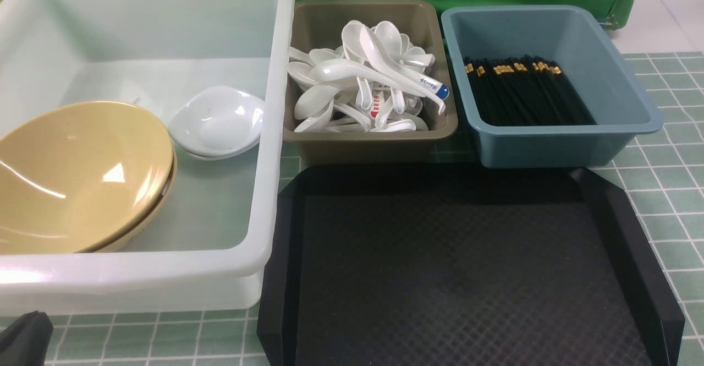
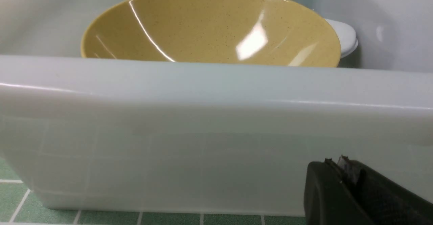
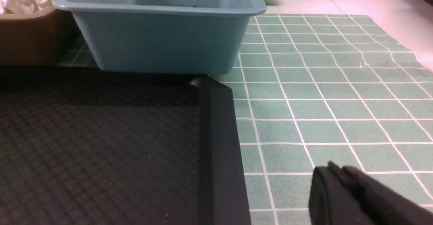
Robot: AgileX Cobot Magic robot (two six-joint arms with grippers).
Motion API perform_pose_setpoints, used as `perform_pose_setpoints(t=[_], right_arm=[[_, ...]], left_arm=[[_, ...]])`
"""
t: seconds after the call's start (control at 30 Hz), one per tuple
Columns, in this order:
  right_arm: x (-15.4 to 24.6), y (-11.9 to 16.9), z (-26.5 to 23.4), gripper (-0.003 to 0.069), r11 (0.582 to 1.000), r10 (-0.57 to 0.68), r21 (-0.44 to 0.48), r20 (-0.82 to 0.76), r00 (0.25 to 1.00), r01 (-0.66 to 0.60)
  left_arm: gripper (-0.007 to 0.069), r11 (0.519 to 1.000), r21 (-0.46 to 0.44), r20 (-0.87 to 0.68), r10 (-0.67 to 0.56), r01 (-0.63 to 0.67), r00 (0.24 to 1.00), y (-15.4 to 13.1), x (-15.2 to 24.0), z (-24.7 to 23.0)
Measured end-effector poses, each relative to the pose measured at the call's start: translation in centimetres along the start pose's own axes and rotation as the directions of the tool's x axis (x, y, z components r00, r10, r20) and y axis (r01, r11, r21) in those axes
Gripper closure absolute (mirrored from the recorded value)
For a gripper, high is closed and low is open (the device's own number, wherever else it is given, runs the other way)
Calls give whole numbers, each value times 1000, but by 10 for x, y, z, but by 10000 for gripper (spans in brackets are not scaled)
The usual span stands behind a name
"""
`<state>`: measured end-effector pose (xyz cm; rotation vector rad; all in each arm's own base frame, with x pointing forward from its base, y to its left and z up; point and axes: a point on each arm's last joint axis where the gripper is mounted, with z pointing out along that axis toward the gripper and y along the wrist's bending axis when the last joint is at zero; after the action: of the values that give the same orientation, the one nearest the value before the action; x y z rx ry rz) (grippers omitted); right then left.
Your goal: On blue table put chopsticks spoon bowls plates into blue grey white boxes.
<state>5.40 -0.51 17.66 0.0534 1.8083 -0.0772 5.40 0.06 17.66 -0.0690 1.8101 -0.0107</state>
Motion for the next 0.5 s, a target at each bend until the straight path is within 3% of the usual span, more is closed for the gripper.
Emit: perform_pose_setpoints(t=[0.5], right_arm=[[0,0,0,568,1000,0,0,0,1000,0]], left_arm=[[638,1000,0,0,0,0,1000,0,0,0]])
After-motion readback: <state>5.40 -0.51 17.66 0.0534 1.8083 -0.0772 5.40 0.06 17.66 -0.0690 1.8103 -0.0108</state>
